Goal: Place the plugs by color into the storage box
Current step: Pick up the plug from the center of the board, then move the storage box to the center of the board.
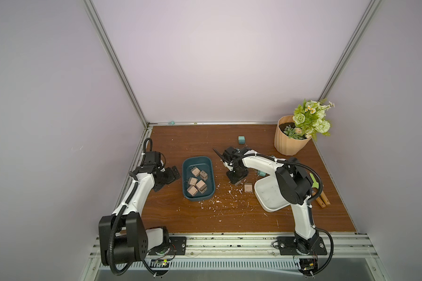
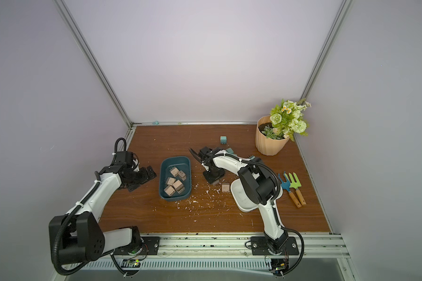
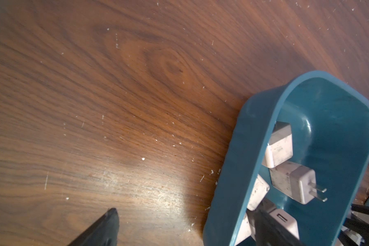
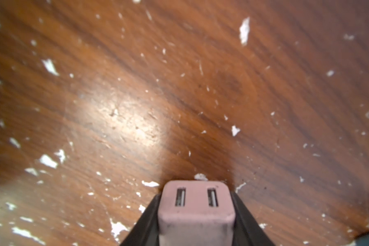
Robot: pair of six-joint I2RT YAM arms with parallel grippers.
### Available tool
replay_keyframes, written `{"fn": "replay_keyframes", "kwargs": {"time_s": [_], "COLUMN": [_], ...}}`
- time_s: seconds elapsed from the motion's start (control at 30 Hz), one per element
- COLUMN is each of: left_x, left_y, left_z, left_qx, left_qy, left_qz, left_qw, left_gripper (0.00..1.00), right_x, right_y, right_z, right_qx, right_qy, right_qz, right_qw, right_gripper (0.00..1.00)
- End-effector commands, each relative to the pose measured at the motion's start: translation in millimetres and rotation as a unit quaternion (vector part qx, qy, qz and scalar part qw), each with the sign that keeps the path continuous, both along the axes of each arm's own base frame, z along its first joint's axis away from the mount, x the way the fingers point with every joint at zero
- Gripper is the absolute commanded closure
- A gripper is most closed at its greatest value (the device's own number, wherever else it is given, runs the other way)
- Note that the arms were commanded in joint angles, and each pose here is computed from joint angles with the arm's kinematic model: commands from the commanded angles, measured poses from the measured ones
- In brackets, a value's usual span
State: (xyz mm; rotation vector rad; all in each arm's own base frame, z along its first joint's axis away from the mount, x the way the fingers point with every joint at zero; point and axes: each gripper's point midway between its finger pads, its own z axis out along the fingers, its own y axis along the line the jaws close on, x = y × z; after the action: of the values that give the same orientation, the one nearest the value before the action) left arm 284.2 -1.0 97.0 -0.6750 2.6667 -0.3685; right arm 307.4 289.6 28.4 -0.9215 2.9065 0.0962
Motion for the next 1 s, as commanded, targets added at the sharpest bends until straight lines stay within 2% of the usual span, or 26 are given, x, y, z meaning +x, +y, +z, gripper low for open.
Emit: {"fn": "replay_keyframes", "kwargs": {"time_s": [0.0, 0.1, 0.27, 0.43, 0.63, 0.97], "left_x": [-7, -7, -3, 23, 47, 60], "left_y": [0, 0, -2, -26, -63, -152], "left_z": [1, 2, 0, 4, -7, -20], "left_qx": [-0.003, -0.003, -0.009, -0.007, -0.017, -0.035], "left_qy": [0.006, 0.005, 0.006, -0.009, -0.009, 0.001], "left_qz": [0.010, 0.011, 0.008, -0.028, -0.075, -0.177], "left_qw": [1.000, 1.000, 1.000, 1.000, 0.997, 0.984], "left_gripper": [0.00, 0.00, 0.00, 0.00, 0.02, 0.04], "right_x": [0, 6, 21, 31, 38, 37], "right_y": [10, 17, 55, 90, 105, 85], "right_z": [28, 49, 99, 128, 143, 144], "right_qx": [0.038, 0.055, 0.124, 0.155, 0.170, 0.150], "right_qy": [-0.011, -0.024, -0.051, -0.072, -0.083, -0.099], "right_qz": [0.007, 0.004, 0.007, 0.021, 0.021, 0.007], "right_qw": [0.999, 0.998, 0.991, 0.985, 0.982, 0.984], "right_gripper": [0.55, 0.56, 0.56, 0.56, 0.55, 0.55]}}
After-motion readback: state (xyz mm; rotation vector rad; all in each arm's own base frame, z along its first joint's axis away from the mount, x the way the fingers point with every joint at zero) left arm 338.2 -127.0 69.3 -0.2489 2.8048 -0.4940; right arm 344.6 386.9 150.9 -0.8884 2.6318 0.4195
